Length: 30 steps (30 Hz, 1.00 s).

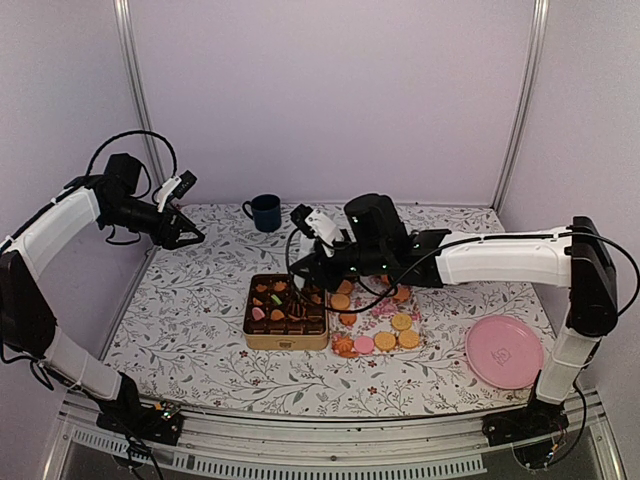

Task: Pack the cookies
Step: Adjust the fake cookies in the empty pocket of the box.

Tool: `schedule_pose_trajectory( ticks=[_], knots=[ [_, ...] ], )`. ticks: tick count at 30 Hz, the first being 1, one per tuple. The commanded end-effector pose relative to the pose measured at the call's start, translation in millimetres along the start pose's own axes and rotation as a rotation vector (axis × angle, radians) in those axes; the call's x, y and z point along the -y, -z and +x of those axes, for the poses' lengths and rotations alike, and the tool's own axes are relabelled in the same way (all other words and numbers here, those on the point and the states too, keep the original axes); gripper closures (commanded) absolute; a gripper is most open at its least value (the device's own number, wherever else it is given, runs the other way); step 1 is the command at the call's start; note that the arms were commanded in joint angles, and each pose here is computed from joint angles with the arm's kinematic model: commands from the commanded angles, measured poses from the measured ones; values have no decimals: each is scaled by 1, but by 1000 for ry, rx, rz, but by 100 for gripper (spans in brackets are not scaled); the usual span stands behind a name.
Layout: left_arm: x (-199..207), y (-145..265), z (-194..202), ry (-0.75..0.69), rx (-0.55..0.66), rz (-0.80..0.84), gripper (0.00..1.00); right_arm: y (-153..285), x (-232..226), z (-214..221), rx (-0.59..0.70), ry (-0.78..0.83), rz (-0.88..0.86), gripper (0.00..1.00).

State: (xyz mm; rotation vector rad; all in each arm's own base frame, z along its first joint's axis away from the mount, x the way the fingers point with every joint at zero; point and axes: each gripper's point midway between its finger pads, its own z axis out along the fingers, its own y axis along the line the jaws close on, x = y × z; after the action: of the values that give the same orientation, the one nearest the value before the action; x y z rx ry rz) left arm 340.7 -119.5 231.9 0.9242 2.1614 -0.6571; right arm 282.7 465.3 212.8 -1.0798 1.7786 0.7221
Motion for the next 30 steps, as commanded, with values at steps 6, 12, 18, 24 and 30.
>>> schedule_pose_trajectory(
  ticks=[6,12,18,24,30],
  knots=[
    [0,8,-8,-9,20,-12,35,3,-9,-16,36,-14,-65,69],
    [0,8,-9,-10,23,-9,35,16,-10,-27,66,-15,-64,72],
    [0,8,-8,-8,21,-8,35,27,-12,-35,86,-27,-62,73],
    [0,6,-7,-6,21,-3,35,54,9,-39,110,-38,56,72],
    [1,3,0,-13,15,0,35,96,39,-11,82,-122,201,67]
  ],
)
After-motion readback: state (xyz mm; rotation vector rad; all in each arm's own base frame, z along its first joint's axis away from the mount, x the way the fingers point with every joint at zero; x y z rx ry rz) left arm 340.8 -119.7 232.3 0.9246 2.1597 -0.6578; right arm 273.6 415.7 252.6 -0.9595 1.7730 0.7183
